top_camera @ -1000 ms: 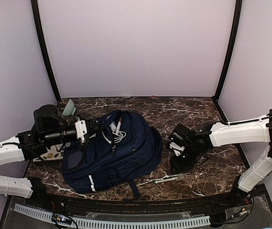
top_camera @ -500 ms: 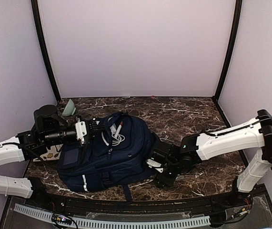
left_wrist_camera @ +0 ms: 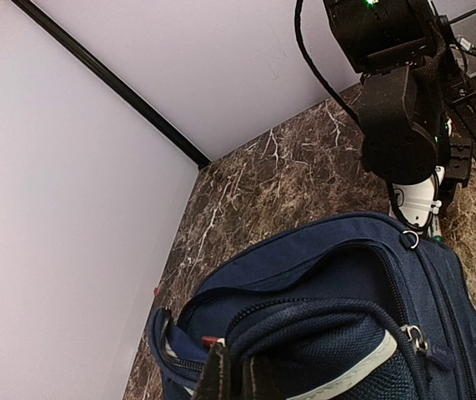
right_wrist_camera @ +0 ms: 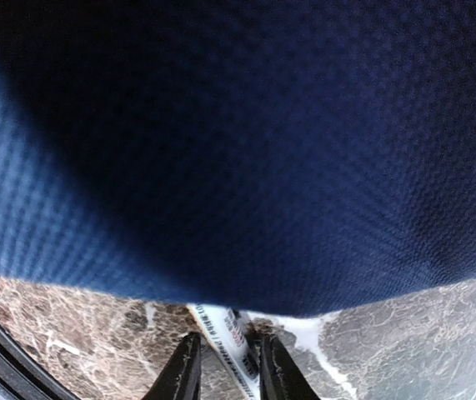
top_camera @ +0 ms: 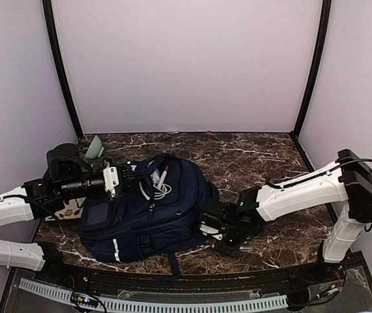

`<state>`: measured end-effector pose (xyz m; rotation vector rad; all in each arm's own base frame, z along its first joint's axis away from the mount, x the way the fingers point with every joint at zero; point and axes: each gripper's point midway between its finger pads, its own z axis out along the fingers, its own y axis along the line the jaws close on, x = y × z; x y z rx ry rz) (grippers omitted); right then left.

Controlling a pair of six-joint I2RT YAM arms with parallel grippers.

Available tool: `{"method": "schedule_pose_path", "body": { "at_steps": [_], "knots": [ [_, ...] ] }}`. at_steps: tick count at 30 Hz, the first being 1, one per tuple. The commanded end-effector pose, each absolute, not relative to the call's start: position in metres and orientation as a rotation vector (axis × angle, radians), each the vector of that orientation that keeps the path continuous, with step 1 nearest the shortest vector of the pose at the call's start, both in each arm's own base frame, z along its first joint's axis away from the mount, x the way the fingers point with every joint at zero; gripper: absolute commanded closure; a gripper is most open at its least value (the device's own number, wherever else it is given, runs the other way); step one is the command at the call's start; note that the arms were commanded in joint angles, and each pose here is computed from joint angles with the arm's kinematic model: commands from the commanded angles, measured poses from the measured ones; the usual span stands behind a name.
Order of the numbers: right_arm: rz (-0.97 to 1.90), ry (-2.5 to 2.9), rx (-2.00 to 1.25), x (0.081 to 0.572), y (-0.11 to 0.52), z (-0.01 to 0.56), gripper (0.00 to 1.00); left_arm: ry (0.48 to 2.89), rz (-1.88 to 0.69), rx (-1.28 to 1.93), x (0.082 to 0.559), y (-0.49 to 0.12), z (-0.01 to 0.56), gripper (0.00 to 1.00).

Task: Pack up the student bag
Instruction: Pick up the pen from the center of the board, then place the pen in the upper front pocket of the bag.

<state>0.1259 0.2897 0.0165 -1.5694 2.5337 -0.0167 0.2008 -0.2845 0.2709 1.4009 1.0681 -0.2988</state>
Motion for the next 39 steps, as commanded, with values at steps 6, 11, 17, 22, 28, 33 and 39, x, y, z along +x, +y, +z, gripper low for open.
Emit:
{"method": "schedule_pose_path", "body": {
  "at_steps": [6, 11, 17, 22, 28, 33, 39],
  "knots": [
    [-0.135, 2.69, -1.536, 0.109, 0.266, 0.011, 0.9, 0.882, -0.308, 1.251, 0.19, -0.281, 0.339, 1.0],
    [-0.119, 2.68, -1.387, 0.116, 0.263, 0.043, 0.99, 0.882, -0.307, 1.249, 0.19, -0.281, 0.339, 1.0],
    [0.137, 2.529, -1.021, 0.149, 0.27, 0.136, 1.0, 0.876, -0.311, 1.249, 0.189, -0.281, 0.34, 1.0],
    [0.711, 2.147, -0.441, 0.217, 0.319, 0.274, 1.0, 0.879, -0.311, 1.247, 0.19, -0.282, 0.34, 1.0],
    [1.087, 1.774, -0.105, 0.267, 0.374, 0.346, 1.0, 0.879, -0.311, 1.247, 0.19, -0.282, 0.339, 1.0],
    [1.252, 1.824, -0.152, 0.282, 0.447, 0.323, 1.0, 0.877, -0.295, 1.236, 0.191, -0.279, 0.341, 1.0],
    [1.375, 2.068, -0.186, 0.271, 0.489, 0.248, 1.0, 0.869, -0.297, 1.232, 0.189, -0.278, 0.343, 1.0]
  ]
}}
